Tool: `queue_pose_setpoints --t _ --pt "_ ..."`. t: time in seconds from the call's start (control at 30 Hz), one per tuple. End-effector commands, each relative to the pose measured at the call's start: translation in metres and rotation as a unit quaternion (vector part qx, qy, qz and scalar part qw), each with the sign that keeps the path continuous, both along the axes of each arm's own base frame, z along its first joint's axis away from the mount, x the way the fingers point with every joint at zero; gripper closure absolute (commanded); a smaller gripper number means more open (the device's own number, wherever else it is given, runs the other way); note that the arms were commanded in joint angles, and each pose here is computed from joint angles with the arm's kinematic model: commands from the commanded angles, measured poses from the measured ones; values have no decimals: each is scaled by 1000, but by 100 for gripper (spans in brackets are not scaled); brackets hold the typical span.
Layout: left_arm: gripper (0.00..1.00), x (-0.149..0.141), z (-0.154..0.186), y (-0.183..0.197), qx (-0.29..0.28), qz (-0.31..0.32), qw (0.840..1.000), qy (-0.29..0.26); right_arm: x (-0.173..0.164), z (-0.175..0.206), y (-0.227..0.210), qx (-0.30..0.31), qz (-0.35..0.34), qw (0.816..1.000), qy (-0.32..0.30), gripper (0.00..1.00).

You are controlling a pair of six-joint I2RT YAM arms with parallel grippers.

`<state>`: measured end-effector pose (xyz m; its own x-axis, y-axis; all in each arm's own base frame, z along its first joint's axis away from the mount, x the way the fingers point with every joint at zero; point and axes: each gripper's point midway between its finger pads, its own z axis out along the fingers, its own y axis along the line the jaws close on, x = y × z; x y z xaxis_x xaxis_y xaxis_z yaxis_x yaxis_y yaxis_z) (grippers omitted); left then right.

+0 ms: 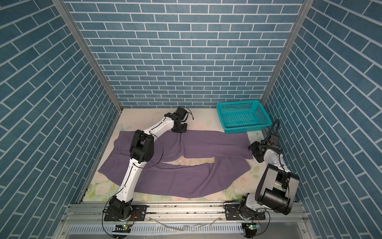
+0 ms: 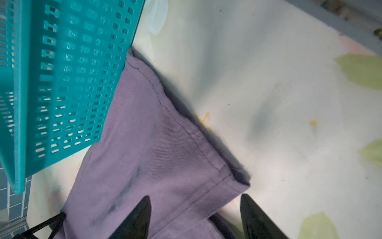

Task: Fold and stack the trousers
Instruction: Flatten out the trousers at the center of the table.

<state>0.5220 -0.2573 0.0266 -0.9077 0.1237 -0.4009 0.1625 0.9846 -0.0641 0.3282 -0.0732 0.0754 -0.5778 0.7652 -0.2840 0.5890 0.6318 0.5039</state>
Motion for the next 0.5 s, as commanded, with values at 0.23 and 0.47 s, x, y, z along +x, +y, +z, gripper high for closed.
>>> queue_pose_setpoints --t 0.23,0.47 --pt "57 -21 -22 -8 -15 -1 999 47 -4 -20 22 54 16 998 20 39" --pt "41 -28 34 -10 -38 3 999 9 -25 -3 36 -95 91 987 88 33"
